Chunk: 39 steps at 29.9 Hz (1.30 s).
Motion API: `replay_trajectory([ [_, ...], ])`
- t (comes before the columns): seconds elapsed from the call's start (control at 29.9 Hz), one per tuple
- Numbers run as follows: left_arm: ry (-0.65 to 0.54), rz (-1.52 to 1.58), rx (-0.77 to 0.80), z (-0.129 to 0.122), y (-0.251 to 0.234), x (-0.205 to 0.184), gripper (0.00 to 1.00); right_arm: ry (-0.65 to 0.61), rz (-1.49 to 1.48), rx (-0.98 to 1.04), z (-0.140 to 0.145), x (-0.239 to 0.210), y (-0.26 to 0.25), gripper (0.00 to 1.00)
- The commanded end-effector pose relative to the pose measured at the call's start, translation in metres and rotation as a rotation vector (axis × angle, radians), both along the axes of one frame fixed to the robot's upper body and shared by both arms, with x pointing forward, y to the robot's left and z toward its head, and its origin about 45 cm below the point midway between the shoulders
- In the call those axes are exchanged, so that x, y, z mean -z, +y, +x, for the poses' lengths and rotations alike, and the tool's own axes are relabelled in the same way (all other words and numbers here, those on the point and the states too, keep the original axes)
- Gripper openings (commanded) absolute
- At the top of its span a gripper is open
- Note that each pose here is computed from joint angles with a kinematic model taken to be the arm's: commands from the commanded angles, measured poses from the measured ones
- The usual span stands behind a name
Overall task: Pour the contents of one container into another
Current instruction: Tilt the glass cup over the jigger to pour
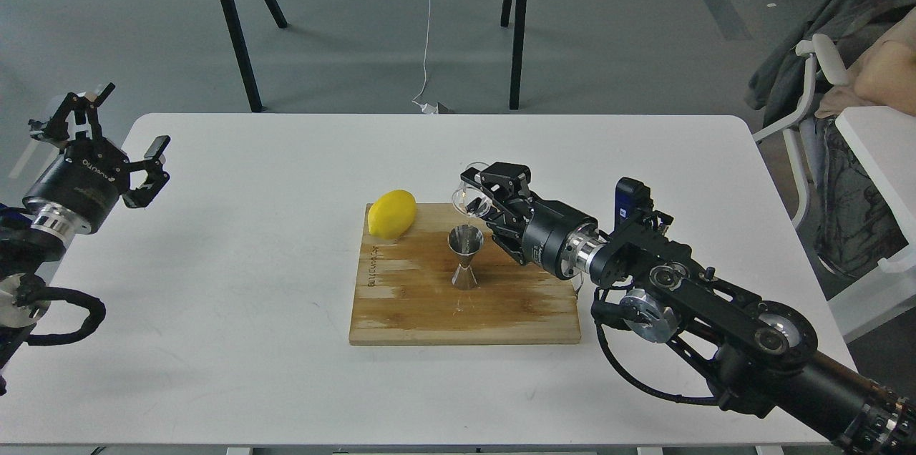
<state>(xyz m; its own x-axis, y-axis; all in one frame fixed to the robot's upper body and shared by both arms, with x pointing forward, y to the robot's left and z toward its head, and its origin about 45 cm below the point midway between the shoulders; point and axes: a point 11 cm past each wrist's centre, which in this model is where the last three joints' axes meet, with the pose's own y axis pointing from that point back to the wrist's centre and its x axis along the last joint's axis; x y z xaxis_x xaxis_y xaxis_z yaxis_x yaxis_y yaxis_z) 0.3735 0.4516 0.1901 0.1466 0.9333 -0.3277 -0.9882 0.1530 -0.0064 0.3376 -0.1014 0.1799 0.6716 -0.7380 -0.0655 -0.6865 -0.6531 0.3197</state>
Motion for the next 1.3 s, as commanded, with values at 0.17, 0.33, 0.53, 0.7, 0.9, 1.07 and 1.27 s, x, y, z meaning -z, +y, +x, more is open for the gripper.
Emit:
replay_trajectory([
  [0.17, 0.0, -0.001, -0.001, -0.0003, 0.0003, 0.0002, 0.99, -0.019, -0.073, -0.039, -0.0001, 0.0056, -0.0007, 0.34],
  [0.33, 0.002, -0.001, -0.002, -0.0008, 0.0004, 0.0008, 0.99, -0.025, -0.075, -0.039, 0.0012, 0.0041, -0.0009, 0.34],
  [0.53, 0.002, 0.001, -0.002, -0.0009, 0.0011, 0.0005, 0.99, -0.037, -0.076, -0.043, 0.0037, 0.0001, 0.0004, 0.34],
  [0.7, 0.002, -0.001, -0.002, -0.0008, 0.0004, 0.0008, 0.99, -0.046, -0.103, -0.08, 0.001, 0.0015, 0.0066, 0.34],
  [0.9, 0.002, -0.001, -0.002, -0.0008, 0.0004, 0.0008, 0.99, -0.063, -0.142, -0.096, 0.0021, 0.0036, 0.0055, 0.34],
  [1.07, 0.003, -0.001, -0.002, -0.0013, 0.0006, 0.0014, 0.99, -0.093, -0.167, -0.104, 0.0027, 0.0036, 0.0046, 0.34],
  [1.27, 0.003, -0.001, -0.002, -0.0013, 0.0006, 0.0014, 0.99, -0.097, -0.169, -0.105, 0.0031, 0.0031, 0.0047, 0.34],
])
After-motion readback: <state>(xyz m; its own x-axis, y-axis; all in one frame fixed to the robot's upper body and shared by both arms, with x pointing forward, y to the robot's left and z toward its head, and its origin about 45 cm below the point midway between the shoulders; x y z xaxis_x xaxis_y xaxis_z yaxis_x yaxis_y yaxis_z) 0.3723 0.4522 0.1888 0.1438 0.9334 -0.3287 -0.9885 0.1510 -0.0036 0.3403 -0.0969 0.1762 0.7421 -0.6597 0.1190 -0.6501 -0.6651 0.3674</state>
